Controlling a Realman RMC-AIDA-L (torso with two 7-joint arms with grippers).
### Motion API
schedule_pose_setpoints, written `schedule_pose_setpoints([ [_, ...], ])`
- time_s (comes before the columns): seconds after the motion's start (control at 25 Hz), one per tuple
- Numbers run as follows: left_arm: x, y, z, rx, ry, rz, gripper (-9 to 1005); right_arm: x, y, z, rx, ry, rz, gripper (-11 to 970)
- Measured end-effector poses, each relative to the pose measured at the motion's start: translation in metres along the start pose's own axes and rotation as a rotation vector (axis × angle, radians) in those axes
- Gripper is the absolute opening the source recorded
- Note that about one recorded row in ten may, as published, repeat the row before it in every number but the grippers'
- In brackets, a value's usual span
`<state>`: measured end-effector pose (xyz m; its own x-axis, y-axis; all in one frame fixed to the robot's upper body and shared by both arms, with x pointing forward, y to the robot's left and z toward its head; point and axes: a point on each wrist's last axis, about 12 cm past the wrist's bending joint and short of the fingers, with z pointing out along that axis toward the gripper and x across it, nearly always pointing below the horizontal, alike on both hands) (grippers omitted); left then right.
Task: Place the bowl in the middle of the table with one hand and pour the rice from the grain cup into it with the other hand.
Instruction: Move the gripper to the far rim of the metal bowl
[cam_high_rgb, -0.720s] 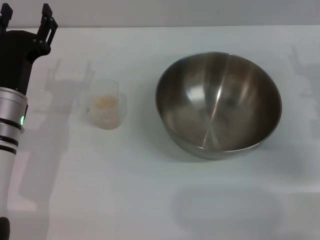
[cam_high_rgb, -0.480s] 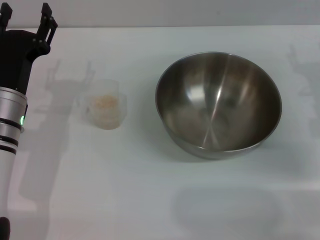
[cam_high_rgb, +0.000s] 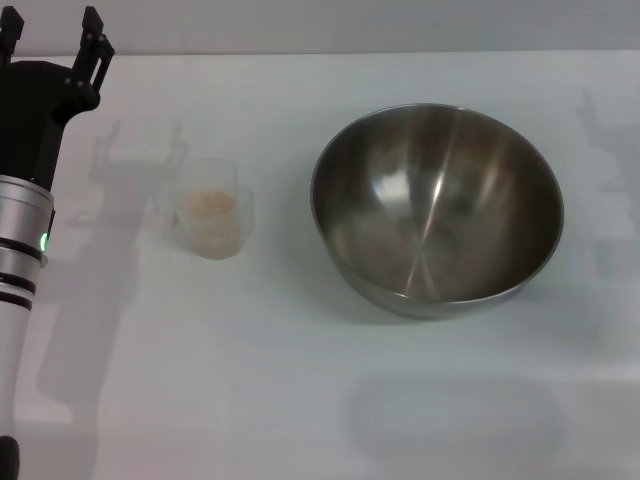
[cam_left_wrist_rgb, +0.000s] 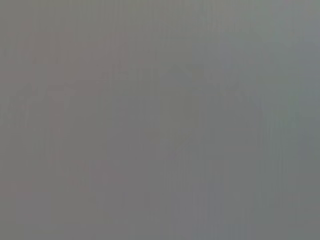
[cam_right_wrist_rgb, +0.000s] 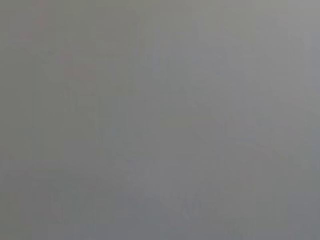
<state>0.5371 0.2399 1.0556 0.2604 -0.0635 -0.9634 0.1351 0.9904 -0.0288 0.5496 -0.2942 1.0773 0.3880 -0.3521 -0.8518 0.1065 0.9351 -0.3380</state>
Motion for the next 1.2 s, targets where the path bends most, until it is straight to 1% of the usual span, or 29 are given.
schedule_pose_setpoints([
  [0.08, 0.000, 0.000, -0.001, 0.000, 0.001, 0.000, 824, 0.000, 0.002, 0.002, -0.004, 0.002, -0.034, 728],
  [0.16, 0.000, 0.000, -0.001, 0.000, 0.003, 0.001, 824, 0.000, 0.006, 0.007, -0.016, 0.023, -0.019, 725],
  [0.36, 0.001, 0.001, -0.003, -0.001, 0.003, 0.002, 825, -0.006, 0.028, 0.026, -0.059, 0.099, 0.082, 716],
  [0.52, 0.001, 0.001, -0.004, -0.002, 0.002, 0.003, 825, -0.025, 0.047, 0.042, -0.104, 0.140, 0.193, 710],
  [0.64, 0.001, 0.002, -0.004, -0.003, 0.003, 0.004, 825, -0.042, 0.061, 0.052, -0.175, 0.216, 0.272, 705],
  [0.76, 0.001, 0.003, -0.005, -0.005, 0.005, 0.004, 825, -0.058, 0.068, 0.059, -0.246, 0.305, 0.330, 699],
  [0.88, 0.002, 0.003, -0.006, -0.007, 0.007, 0.004, 825, -0.077, 0.070, 0.070, -0.335, 0.422, 0.369, 694],
  [1.0, 0.002, 0.004, -0.008, -0.011, 0.010, 0.000, 824, -0.096, 0.064, 0.080, -0.436, 0.553, 0.388, 689],
  [1.04, 0.002, 0.005, -0.009, -0.013, 0.012, -0.001, 824, -0.101, 0.062, 0.081, -0.471, 0.605, 0.388, 688],
  [1.12, 0.003, 0.005, -0.010, -0.015, 0.013, -0.002, 824, -0.113, 0.051, 0.083, -0.523, 0.695, 0.386, 684],
  [1.2, 0.003, 0.006, -0.011, -0.017, 0.015, -0.003, 824, -0.124, 0.037, 0.087, -0.555, 0.781, 0.391, 681],
])
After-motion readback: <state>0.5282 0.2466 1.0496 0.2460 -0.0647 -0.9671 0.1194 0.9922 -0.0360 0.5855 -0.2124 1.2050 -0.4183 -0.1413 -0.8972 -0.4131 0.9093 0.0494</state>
